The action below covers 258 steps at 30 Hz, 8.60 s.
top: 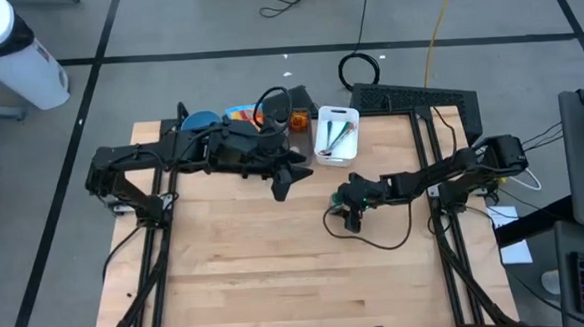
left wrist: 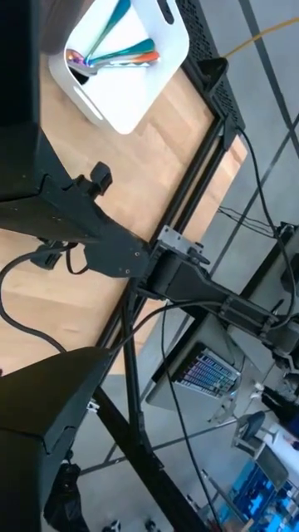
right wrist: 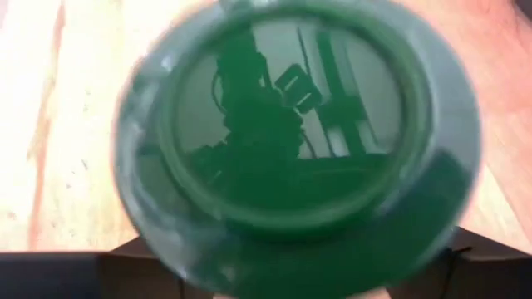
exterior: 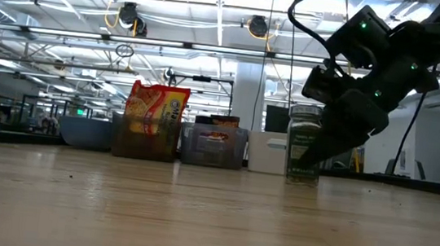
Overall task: Pick & Place Food Item
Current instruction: Put the green seasoning bottle into the right black bin
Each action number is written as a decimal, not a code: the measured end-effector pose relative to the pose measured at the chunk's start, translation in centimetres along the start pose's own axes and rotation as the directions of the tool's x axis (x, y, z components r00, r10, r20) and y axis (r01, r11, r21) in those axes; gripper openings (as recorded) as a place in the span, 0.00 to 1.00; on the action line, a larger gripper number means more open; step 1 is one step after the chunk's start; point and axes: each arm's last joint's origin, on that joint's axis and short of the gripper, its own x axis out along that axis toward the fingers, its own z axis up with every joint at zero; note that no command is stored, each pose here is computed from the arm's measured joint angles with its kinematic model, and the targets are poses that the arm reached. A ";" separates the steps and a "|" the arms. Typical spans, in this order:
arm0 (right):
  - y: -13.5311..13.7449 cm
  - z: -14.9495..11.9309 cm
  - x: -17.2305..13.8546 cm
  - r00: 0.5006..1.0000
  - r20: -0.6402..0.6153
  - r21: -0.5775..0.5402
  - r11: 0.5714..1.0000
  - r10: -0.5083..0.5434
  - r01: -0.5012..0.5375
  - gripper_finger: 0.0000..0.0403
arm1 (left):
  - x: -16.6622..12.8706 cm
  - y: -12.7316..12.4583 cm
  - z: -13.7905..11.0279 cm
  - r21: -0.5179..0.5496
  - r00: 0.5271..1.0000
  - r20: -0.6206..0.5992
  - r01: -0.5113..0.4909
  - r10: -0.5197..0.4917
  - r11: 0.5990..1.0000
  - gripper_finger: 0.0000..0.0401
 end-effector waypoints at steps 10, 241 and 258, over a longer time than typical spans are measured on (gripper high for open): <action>0.2 0.2 0.0 0.996 0.013 0.029 0.996 0.088 -0.088 0.73 | 0.0 0.0 -0.1 -0.002 1.000 -0.008 -0.005 0.005 1.000 0.57; 4.5 9.9 -13.3 0.840 0.343 -0.129 0.907 0.420 -0.401 0.47 | 6.7 -0.5 -1.9 0.077 0.973 -0.089 0.219 -0.212 0.973 0.57; 3.9 10.3 -13.2 0.839 0.370 -0.108 0.915 0.399 -0.388 0.47 | 7.7 -0.2 -3.0 0.104 0.985 -0.133 0.127 -0.113 0.986 0.57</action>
